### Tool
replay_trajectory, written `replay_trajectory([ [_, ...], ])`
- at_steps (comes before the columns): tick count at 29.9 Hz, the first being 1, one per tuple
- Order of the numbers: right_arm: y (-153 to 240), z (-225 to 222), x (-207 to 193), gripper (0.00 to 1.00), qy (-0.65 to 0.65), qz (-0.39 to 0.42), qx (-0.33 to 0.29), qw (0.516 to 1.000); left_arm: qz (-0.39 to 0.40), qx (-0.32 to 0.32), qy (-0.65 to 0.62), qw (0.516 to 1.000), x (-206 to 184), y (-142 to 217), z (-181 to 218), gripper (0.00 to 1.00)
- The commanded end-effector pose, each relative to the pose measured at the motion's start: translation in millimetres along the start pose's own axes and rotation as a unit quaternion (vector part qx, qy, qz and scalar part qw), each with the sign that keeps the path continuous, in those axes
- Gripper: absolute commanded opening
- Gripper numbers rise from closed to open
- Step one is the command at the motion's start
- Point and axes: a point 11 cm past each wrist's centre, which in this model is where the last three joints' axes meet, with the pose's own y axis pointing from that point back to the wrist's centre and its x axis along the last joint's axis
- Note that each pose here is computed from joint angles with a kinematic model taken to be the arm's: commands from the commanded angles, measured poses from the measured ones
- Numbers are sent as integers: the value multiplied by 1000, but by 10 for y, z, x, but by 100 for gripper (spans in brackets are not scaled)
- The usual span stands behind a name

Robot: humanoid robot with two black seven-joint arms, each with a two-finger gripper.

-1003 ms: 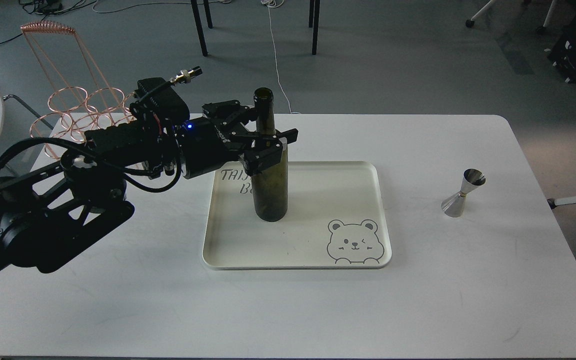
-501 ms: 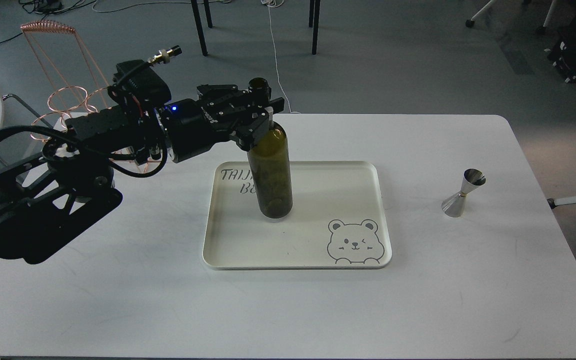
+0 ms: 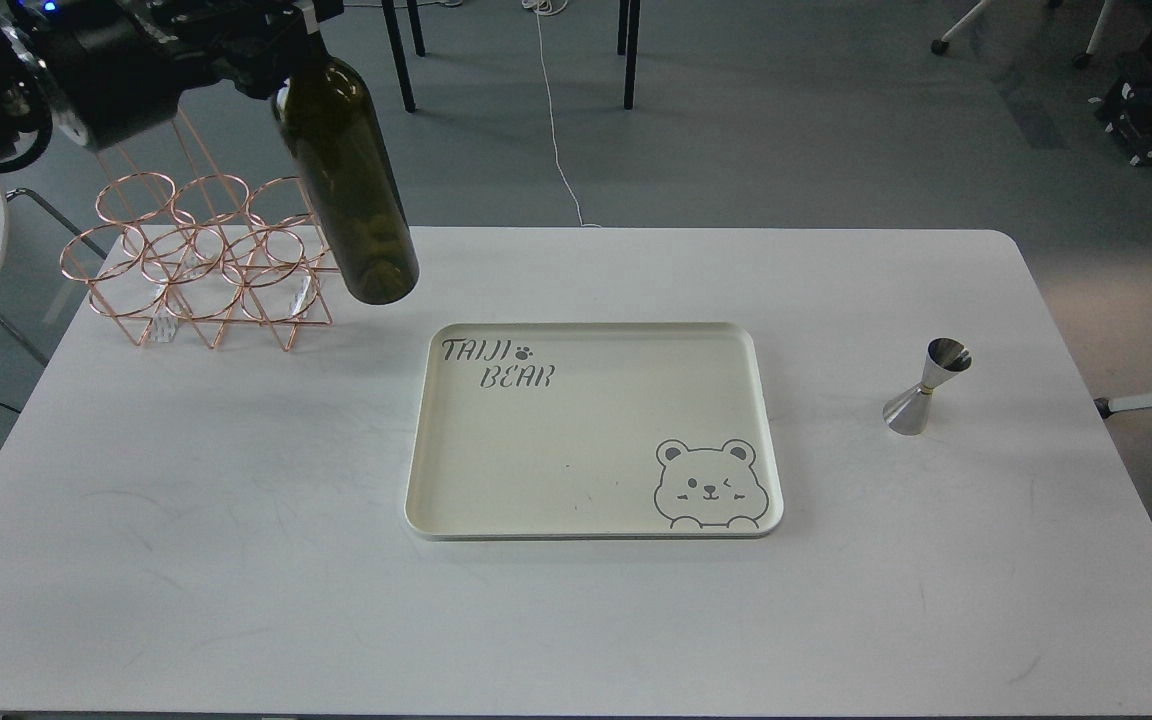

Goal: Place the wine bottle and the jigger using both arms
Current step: 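Carry the bottle over the copper rack and lower it in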

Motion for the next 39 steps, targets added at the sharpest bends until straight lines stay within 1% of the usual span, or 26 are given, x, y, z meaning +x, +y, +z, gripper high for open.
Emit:
replay_trajectory([
  [1, -6, -13, 0, 96, 1, 0, 1, 1000, 2, 37, 3, 999, 33, 49, -289, 14],
  [3, -5, -11, -1, 96, 1, 0, 1, 1000, -3, 58, 10, 998, -29, 73, -441, 14],
  [5, -12, -8, -19, 96, 0, -3, 1, 1000, -22, 73, 10, 997, -177, 50, -532, 14],
  [9, -10, -1, -22, 96, -1, -4, 0, 1000, -30, 86, 5, 996, -222, 6, -611, 14],
  [13, -15, 6, -37, 96, -2, -5, 0, 1000, -21, 106, 10, 994, -246, 13, -752, 14],
  [16, -19, -1, -38, 96, -2, -5, 1, 1000, -12, 104, 11, 994, -170, -43, -757, 14],
  [21, -19, -1, -38, 96, -2, -5, 1, 1000, -11, 110, 14, 994, -170, -45, -798, 14],
  [39, -25, 24, -72, 96, -4, -8, -1, 1000, -32, 104, 17, 994, -351, -55, -779, 15],
])
